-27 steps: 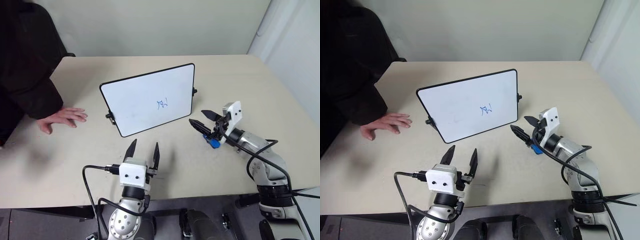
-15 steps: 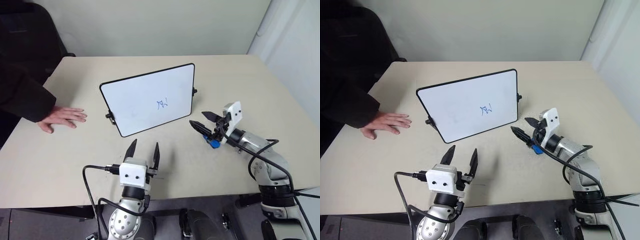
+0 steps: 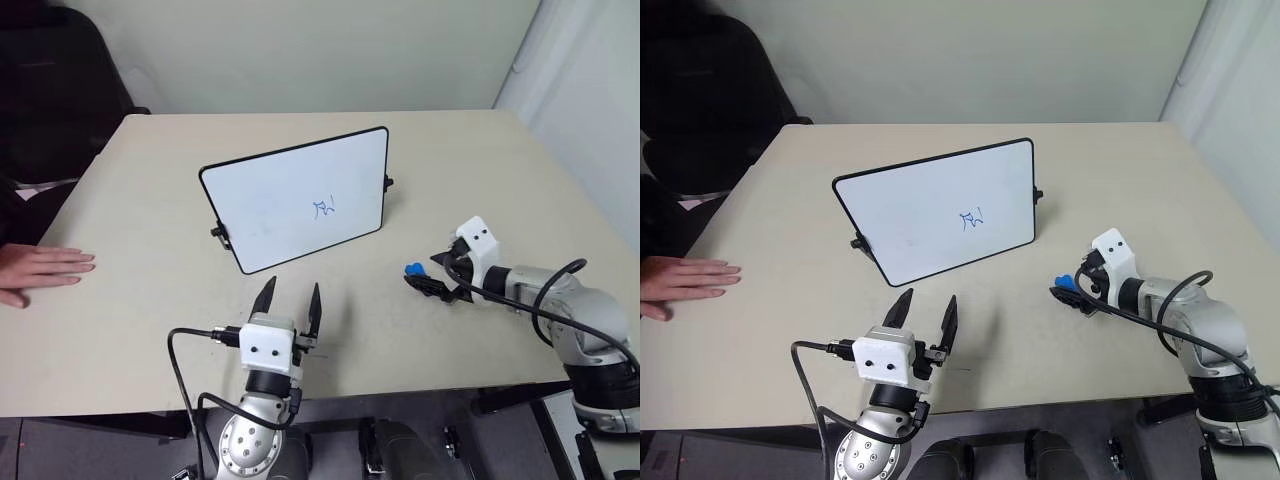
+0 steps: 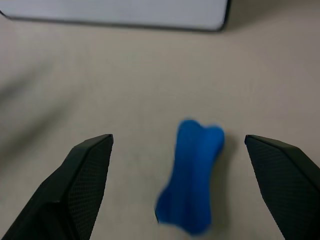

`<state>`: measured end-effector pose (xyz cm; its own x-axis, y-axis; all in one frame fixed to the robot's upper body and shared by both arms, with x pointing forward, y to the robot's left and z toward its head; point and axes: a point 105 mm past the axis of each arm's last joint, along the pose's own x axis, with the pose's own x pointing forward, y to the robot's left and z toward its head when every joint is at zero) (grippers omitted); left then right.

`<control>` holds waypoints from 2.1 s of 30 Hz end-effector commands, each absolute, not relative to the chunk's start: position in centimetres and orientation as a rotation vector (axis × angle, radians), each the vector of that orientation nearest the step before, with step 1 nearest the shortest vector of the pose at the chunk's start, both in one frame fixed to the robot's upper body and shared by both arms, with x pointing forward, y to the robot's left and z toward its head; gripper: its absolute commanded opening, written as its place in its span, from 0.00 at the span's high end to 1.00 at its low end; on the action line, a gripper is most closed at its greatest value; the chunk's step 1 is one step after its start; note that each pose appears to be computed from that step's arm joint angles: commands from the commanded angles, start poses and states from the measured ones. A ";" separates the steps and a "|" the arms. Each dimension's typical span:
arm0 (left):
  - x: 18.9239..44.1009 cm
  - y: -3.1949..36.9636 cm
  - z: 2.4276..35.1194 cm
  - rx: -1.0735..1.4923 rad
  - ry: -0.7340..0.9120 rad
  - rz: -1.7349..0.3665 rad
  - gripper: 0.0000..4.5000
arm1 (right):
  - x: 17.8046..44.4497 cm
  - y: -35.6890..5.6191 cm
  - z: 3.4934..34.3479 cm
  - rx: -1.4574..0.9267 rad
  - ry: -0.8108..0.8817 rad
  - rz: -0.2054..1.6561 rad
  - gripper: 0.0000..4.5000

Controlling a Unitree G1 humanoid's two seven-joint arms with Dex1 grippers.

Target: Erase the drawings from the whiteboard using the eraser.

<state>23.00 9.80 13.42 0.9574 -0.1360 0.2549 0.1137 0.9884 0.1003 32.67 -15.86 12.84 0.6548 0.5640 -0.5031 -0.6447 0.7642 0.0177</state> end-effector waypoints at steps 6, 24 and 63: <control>22.7 8.6 14.3 0.042 -0.298 -0.153 0.24 | 33.6 -15.5 12.6 -0.161 0.623 0.641 0.01; 22.3 8.7 14.4 0.043 -0.302 -0.131 0.24 | 33.3 -15.6 11.0 -0.252 0.725 0.666 0.39; 22.5 9.9 14.4 0.066 -0.303 -0.097 0.24 | 38.0 0.4 19.4 0.038 0.153 0.922 0.90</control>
<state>22.98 10.16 13.19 0.9626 -0.1077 0.2485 0.0857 0.9915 0.0980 38.03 -0.35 17.63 0.5964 0.7859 -0.1636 -0.7735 0.6171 0.1446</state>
